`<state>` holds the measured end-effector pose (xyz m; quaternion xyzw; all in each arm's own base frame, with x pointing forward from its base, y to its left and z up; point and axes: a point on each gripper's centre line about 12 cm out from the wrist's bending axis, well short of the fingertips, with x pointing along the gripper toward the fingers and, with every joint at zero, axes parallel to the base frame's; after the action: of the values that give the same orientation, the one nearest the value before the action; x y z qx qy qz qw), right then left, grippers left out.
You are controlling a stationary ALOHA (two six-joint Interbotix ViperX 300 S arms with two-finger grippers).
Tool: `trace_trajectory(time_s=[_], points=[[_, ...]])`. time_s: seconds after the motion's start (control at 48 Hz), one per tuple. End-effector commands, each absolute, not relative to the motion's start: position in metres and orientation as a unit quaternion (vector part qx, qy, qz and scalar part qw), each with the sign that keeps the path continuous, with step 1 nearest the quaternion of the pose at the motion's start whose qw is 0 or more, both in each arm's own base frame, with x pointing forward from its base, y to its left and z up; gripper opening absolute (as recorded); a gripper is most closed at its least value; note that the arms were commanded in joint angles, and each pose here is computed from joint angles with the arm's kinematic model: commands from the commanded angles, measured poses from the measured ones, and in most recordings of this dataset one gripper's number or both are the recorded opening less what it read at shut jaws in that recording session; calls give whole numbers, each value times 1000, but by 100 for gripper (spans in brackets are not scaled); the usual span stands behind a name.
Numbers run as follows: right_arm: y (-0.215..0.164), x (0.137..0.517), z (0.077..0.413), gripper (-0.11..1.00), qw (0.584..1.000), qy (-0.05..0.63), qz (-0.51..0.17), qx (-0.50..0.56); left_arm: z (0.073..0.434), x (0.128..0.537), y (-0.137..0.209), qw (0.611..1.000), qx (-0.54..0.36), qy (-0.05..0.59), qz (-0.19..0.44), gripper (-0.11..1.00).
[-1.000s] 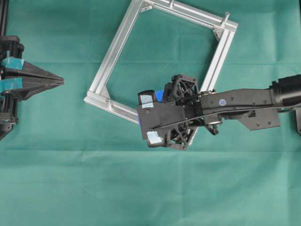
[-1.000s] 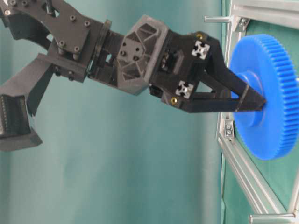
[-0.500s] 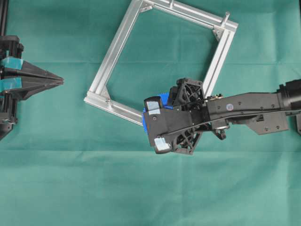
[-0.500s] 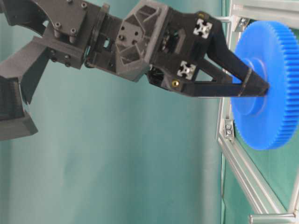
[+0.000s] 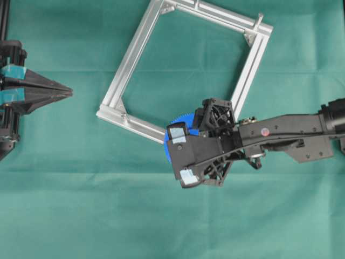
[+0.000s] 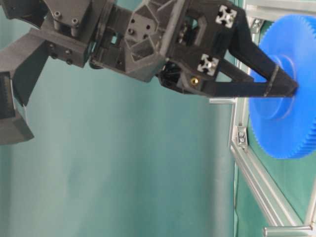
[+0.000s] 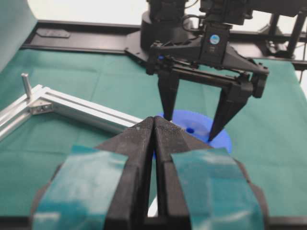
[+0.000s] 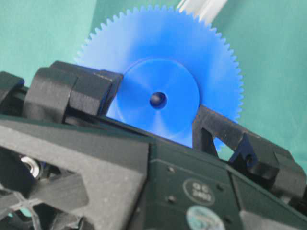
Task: Find the location of the shaft and insert the gear.
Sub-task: 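Align the gear's center hole with the shaft on the frame, then push the blue gear onto the shaft with the right gripper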
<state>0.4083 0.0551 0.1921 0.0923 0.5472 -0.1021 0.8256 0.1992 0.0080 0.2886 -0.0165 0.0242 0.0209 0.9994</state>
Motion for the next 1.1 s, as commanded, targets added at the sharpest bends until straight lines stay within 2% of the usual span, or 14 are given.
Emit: trace_trajectory(time_s=[0.0, 0.5, 1.083], points=[[67, 409, 203, 69, 835, 534, -87, 98, 300, 201, 8, 1000, -18, 10, 22, 2], [65, 409, 204, 69, 836, 533, -89, 98, 300, 202, 8, 1000, -17, 10, 22, 2], [45, 411, 205, 69, 834, 532, -106, 103, 300, 201, 9, 1000, -18, 10, 22, 2]])
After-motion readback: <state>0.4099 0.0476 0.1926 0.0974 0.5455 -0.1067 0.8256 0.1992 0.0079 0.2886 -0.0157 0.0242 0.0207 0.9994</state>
